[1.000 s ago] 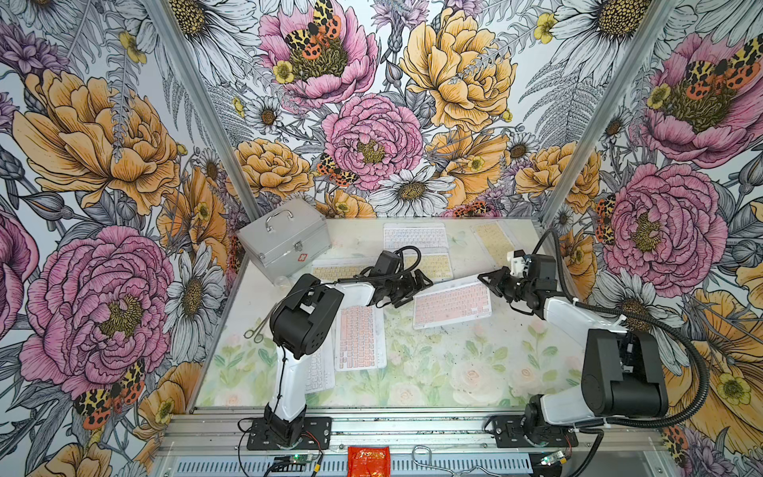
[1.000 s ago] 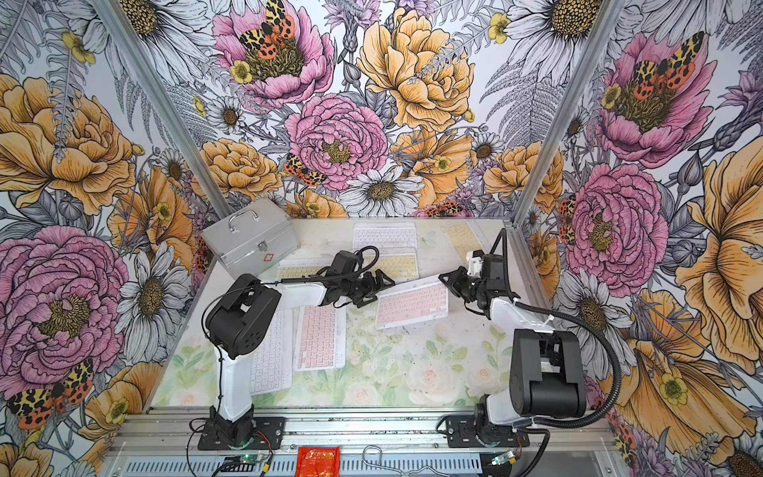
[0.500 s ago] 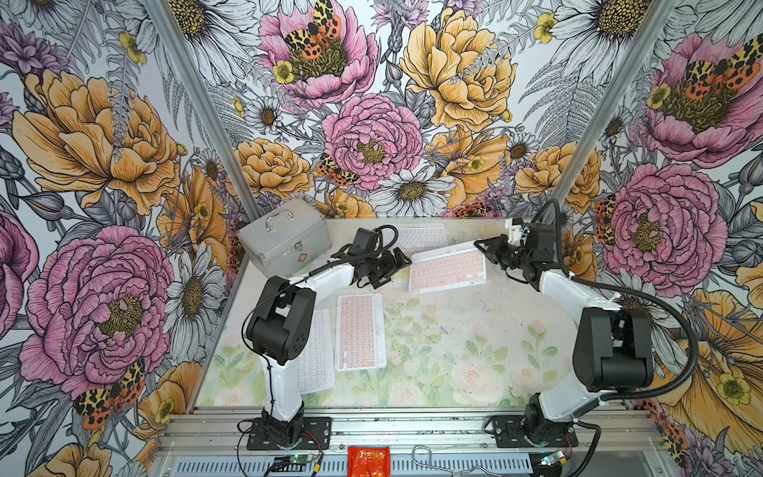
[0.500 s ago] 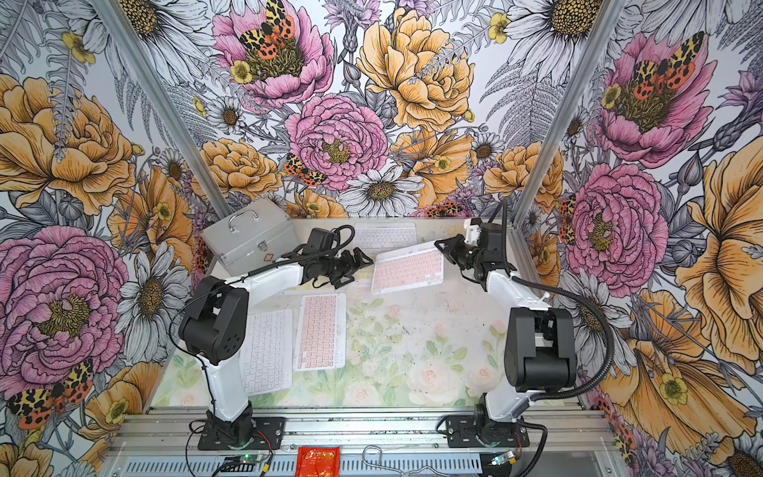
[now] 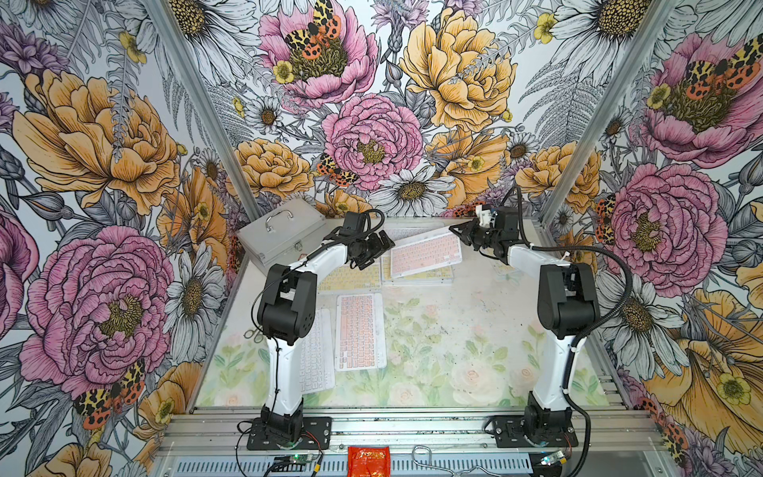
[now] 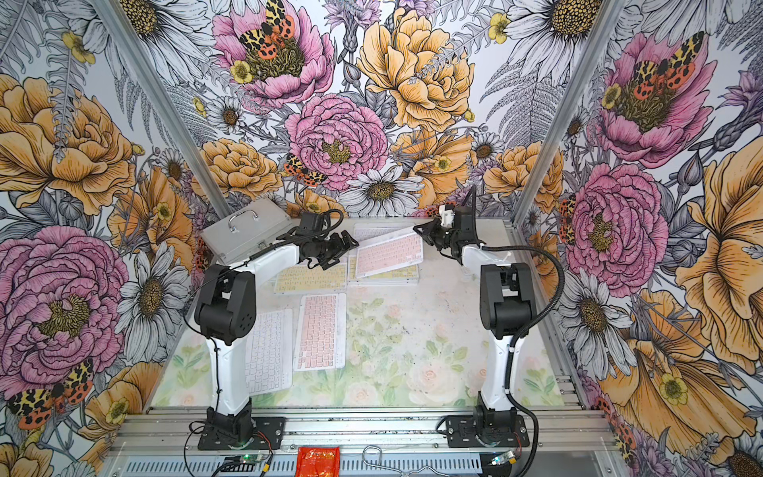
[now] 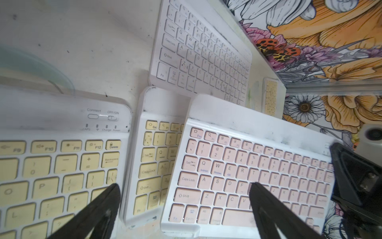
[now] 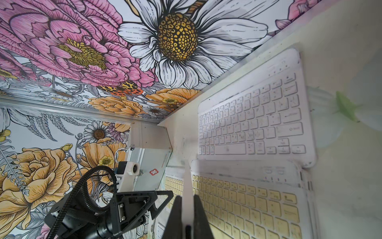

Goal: Stack the numeric keypads
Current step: Place the numeric keypad at the numeric keypad.

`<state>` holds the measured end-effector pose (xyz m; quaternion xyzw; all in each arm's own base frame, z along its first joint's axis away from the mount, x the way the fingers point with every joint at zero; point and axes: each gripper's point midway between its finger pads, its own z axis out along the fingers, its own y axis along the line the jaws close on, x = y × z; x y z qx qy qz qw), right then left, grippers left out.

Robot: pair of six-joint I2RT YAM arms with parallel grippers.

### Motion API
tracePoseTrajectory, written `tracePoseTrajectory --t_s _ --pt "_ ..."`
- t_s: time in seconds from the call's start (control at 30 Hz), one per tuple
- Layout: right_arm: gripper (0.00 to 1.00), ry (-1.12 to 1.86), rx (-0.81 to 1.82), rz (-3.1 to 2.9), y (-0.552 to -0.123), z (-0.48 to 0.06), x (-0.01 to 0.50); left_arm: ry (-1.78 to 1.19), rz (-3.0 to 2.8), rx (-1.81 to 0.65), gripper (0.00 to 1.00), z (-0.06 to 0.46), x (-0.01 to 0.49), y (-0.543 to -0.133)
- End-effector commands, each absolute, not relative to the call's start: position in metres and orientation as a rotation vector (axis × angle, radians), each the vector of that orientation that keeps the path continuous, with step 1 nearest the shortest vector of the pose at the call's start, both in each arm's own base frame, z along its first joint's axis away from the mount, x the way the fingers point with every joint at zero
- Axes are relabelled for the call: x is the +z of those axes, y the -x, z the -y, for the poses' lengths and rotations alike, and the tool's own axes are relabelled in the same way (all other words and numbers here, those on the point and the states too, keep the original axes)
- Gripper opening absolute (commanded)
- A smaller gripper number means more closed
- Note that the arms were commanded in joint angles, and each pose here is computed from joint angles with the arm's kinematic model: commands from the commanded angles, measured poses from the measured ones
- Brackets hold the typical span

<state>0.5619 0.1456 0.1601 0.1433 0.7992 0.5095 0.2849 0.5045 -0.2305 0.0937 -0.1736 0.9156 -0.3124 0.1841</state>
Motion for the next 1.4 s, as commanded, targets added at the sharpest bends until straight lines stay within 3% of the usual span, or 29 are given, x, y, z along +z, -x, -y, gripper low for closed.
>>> tracePoseTrajectory --t_s 0.0,1.0,1.37 --pt "0.00 -0.294 1.437 -2.088 -0.568 -0.161 0.180 0.478 -2.600 -0.820 0.99 0.227 0.085 -0.511" --pt "0.02 -0.319 1.445 -2.201 -0.586 -0.172 0.107 0.458 -2.656 -0.805 0.99 0.246 0.057 -0.508" --pt "0.16 -0.329 1.371 -2.264 -0.584 -0.166 0.090 0.463 -2.664 -0.807 0.99 0.245 0.053 -0.508"
